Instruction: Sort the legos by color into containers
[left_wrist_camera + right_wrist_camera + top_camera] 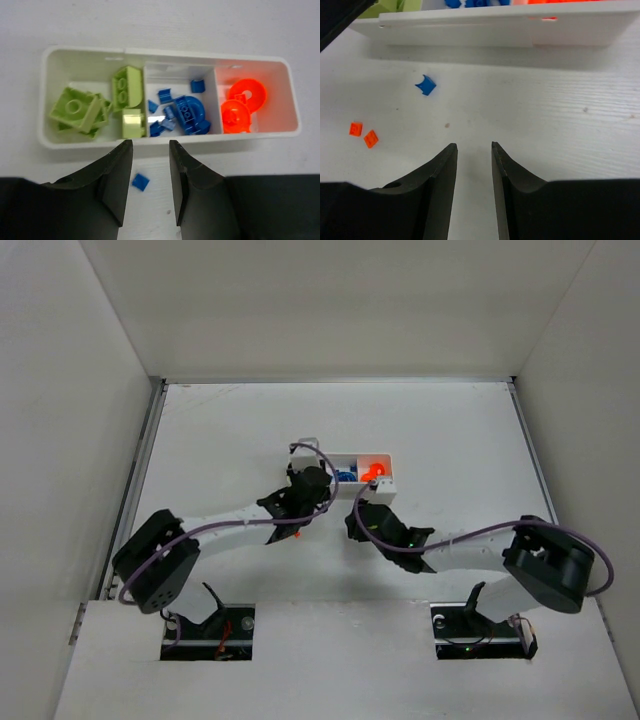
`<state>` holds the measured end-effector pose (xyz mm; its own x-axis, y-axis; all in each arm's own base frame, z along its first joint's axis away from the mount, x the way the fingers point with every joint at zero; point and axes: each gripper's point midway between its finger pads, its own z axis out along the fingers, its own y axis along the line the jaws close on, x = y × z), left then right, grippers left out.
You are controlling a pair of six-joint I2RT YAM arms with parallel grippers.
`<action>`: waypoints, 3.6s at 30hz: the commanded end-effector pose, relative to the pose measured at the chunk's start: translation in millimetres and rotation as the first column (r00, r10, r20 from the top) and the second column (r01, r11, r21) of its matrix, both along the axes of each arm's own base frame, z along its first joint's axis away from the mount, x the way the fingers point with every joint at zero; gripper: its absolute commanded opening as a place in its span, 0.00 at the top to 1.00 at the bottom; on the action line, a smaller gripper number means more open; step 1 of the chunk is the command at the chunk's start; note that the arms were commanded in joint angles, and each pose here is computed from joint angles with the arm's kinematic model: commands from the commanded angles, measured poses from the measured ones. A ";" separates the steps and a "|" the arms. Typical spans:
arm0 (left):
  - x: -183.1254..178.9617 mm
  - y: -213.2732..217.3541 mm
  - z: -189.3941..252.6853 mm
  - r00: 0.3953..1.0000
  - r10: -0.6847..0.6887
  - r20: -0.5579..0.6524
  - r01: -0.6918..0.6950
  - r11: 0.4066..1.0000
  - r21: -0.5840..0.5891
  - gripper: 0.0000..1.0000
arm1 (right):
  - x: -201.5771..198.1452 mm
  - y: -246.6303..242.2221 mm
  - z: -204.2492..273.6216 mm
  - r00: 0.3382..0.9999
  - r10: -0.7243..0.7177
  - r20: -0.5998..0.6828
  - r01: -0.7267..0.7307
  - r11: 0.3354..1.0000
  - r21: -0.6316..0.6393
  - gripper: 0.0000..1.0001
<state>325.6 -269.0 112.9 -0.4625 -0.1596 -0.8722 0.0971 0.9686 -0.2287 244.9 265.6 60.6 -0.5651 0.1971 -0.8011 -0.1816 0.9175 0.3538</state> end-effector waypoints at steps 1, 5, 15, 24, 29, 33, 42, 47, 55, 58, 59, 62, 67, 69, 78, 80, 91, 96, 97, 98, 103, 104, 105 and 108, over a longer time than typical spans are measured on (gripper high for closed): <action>-9.8 33.6 12.7 0.996 0.077 0.041 -0.075 0.995 -0.068 0.68 | 14.2 38.8 21.4 0.997 0.016 0.071 -0.018 0.999 0.032 0.60; -32.5 75.6 -2.4 0.992 0.128 0.023 -0.125 0.988 -0.087 0.68 | 23.0 62.2 3.3 0.997 0.040 0.073 -0.038 0.999 -0.029 0.54; -58.3 143.7 -20.1 0.970 0.244 0.002 -0.242 0.961 -0.137 0.68 | 43.4 79.4 -20.8 0.996 0.065 0.063 -0.056 0.990 -0.131 0.52; -58.1 149.9 -17.6 0.969 0.246 0.021 -0.242 0.961 -0.132 0.68 | 52.3 85.6 -39.2 0.996 0.077 0.047 -0.064 0.971 -0.229 0.54; -58.0 152.6 -15.9 0.967 0.254 0.028 -0.248 0.958 -0.142 0.67 | 53.6 85.4 -42.0 0.996 0.071 0.046 -0.058 0.969 -0.239 0.61; -57.3 153.0 -15.4 0.966 0.258 0.032 -0.250 0.957 -0.149 0.67 | 53.6 84.8 -44.4 0.997 0.069 0.045 -0.056 0.967 -0.249 0.68; -57.3 150.1 -13.9 0.968 0.249 0.034 -0.241 0.959 -0.148 0.67 | 48.0 74.3 0.5 0.992 0.045 0.116 -0.023 0.982 -0.187 0.76; -56.4 149.6 -15.1 0.967 0.254 0.031 -0.247 0.958 -0.147 0.67 | 37.1 65.6 39.8 0.987 0.056 0.152 -0.041 0.994 -0.102 0.76; -60.0 140.4 -20.6 0.974 0.226 0.009 -0.223 0.965 -0.136 0.67 | 65.7 48.0 98.4 0.978 0.022 0.210 -0.028 0.999 0.024 0.75; -65.3 134.1 -24.5 0.980 0.200 -0.005 -0.199 0.973 -0.113 0.66 | 95.3 39.7 103.8 0.976 -0.010 0.217 0.004 1.000 0.029 0.75; -68.0 132.0 -27.9 0.981 0.193 -0.018 -0.194 0.976 -0.102 0.66 | 103.9 36.5 101.5 0.976 -0.025 0.217 0.021 1.000 0.022 0.75; -76.7 126.3 -40.7 0.981 0.178 -0.072 -0.182 0.981 -0.062 0.65 | 127.5 29.7 92.7 0.977 -0.065 0.205 0.063 0.998 0.013 0.73; -92.8 118.6 -65.8 0.978 0.157 -0.139 -0.159 0.987 0.003 0.66 | 143.1 31.8 100.5 0.973 -0.070 0.221 0.067 0.998 0.020 0.54; -96.7 116.6 -72.5 0.975 0.156 -0.157 -0.156 0.988 0.011 0.66 | 142.7 31.7 103.0 0.972 -0.069 0.225 0.065 0.998 0.024 0.49; -99.7 102.0 -77.9 0.978 0.124 -0.169 -0.123 0.992 0.017 0.67 | 109.5 34.8 78.3 0.981 -0.033 0.190 0.031 0.999 0.013 0.50; -98.3 99.9 -78.2 0.978 0.121 -0.169 -0.122 0.993 0.009 0.67 | 100.1 37.1 68.8 0.984 -0.026 0.174 0.025 1.000 0.010 0.51; -89.9 98.2 -89.2 0.973 0.143 -0.181 -0.133 0.989 0.062 0.73 | 64.9 32.0 60.5 0.989 -0.018 0.149 0.010 0.999 0.049 0.52; -91.5 98.9 -91.6 0.972 0.141 -0.188 -0.129 0.989 0.077 0.81 | 48.4 33.4 57.4 0.990 0.007 0.138 -0.015 0.998 0.059 0.51; -91.9 99.5 -91.4 0.972 0.141 -0.188 -0.129 0.989 0.077 0.83 | 45.6 35.4 56.4 0.991 0.014 0.134 -0.023 0.998 0.059 0.51; -92.6 99.7 -91.1 0.972 0.140 -0.188 -0.127 0.989 0.077 0.84 | 42.4 37.7 54.3 0.991 0.024 0.130 -0.031 0.998 0.056 0.51; -94.3 99.2 -86.8 0.973 0.133 -0.188 -0.120 0.990 0.078 0.84 | 30.3 42.1 46.4 0.993 0.042 0.113 -0.049 0.997 0.058 0.51; -95.1 98.8 -88.6 0.972 0.131 -0.193 -0.116 0.990 0.083 0.82 | 29.5 41.1 46.0 0.993 0.040 0.111 -0.047 0.997 0.062 0.51; -95.3 98.6 -90.5 0.971 0.129 -0.200 -0.112 0.989 0.092 0.80 | 28.5 39.7 46.1 0.993 0.038 0.111 -0.046 0.997 0.066 0.51; -97.7 99.3 -97.0 0.968 0.134 -0.211 -0.111 0.987 0.115 0.76 | 26.0 36.3 48.0 0.993 0.034 0.111 -0.043 0.996 0.077 0.51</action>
